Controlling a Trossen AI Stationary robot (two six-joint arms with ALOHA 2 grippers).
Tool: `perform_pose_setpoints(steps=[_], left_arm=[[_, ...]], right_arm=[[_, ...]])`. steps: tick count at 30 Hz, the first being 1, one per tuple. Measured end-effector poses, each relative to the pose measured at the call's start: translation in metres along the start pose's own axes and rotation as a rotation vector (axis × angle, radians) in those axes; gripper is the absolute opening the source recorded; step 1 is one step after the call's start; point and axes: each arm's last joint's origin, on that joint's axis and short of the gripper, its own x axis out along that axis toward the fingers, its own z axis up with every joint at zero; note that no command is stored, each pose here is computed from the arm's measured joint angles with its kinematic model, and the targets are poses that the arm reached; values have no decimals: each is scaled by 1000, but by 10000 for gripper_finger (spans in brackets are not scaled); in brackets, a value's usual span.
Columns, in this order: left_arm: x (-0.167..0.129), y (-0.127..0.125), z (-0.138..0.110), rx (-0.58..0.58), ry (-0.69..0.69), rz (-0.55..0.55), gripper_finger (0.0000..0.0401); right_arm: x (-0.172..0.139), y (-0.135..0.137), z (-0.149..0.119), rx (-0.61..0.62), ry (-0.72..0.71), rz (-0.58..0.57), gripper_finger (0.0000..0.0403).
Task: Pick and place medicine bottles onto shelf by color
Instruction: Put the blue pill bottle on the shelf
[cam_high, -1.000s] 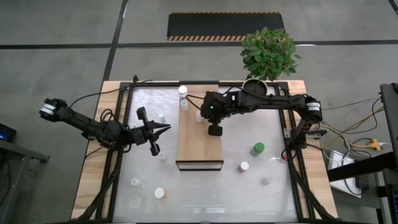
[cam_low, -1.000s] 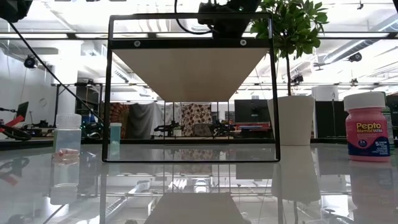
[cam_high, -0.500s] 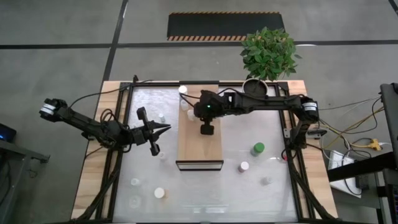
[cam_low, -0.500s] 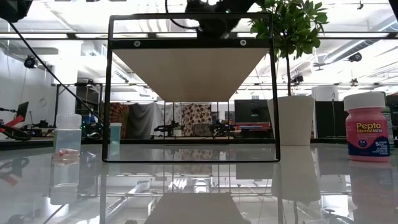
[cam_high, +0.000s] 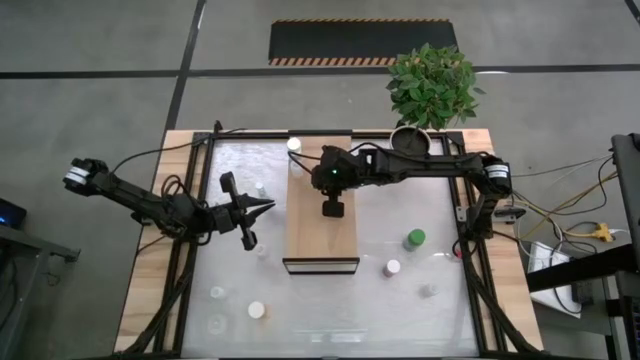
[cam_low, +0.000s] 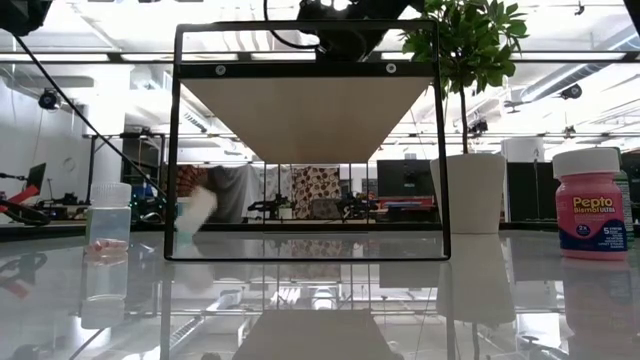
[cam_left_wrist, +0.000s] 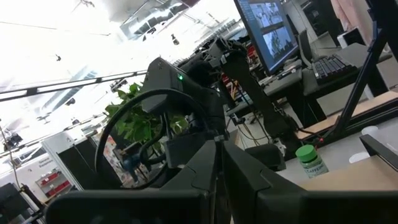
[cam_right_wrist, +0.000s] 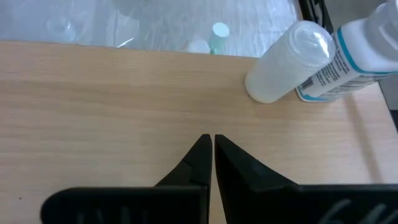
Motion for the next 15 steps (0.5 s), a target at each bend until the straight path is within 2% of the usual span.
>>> perform_pose_setpoints(steps=[3, 9, 11, 15], left_arm=[[-1, 0, -4, -8, 64, 60, 10], [-3, 1, -20, -169, 318, 329, 11], [-4, -3, -28, -181, 409, 338, 16], [-5, -3, -40, -264, 592, 217, 44]], right_arm=[[-9, 2, -4, -14, 47, 13, 11], [-49, 21, -9, -10, 82, 55, 11], [-63, 29, -12, -10, 67, 69, 11], [-91, 44, -21, -5, 30, 97, 11]])
